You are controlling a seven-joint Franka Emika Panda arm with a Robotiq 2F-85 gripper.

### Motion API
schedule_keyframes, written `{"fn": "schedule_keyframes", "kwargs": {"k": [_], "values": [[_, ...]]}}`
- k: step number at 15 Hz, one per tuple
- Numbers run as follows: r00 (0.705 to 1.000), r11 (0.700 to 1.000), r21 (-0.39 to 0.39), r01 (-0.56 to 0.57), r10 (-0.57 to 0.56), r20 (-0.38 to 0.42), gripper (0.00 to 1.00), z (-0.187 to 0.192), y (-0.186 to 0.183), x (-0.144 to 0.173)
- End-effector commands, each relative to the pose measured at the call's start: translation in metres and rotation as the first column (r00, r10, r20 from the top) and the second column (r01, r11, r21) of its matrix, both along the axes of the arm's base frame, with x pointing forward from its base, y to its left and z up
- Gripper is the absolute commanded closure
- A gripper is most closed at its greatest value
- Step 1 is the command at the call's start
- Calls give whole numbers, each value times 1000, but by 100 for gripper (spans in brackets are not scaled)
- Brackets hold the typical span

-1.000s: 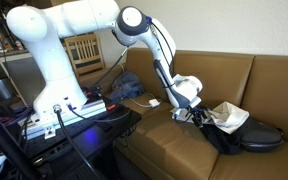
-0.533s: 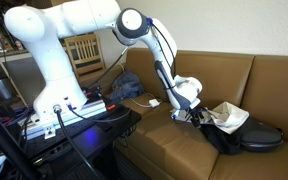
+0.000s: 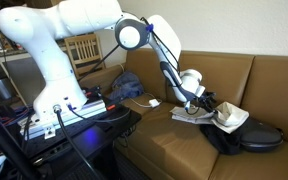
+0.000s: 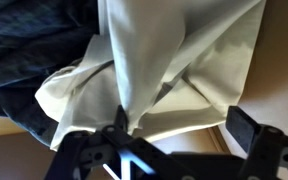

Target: Move the clothing to the left side of the sofa

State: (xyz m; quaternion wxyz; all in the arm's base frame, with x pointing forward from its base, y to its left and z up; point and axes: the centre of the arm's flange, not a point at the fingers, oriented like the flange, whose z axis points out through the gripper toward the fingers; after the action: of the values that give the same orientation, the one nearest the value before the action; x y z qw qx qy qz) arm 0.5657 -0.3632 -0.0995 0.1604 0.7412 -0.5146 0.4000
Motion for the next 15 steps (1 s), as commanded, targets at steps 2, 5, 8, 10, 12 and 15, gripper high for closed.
{"fn": "schedule_keyframes", "kwargs": {"k": [2, 5, 8, 10, 12, 15], "values": [[996, 999, 21, 31, -30, -80, 25, -24, 30, -39], [987, 995, 58, 81, -72, -147, 41, -40, 16, -25], [975, 985, 72, 159, -146, -166, 61, -33, -6, -13], [969, 978, 75, 196, -182, -169, 75, -28, -14, -7], [961, 971, 75, 228, -212, -175, 89, -26, -17, -2], [949, 958, 82, 275, -256, -186, 100, -22, -20, 2]]}}
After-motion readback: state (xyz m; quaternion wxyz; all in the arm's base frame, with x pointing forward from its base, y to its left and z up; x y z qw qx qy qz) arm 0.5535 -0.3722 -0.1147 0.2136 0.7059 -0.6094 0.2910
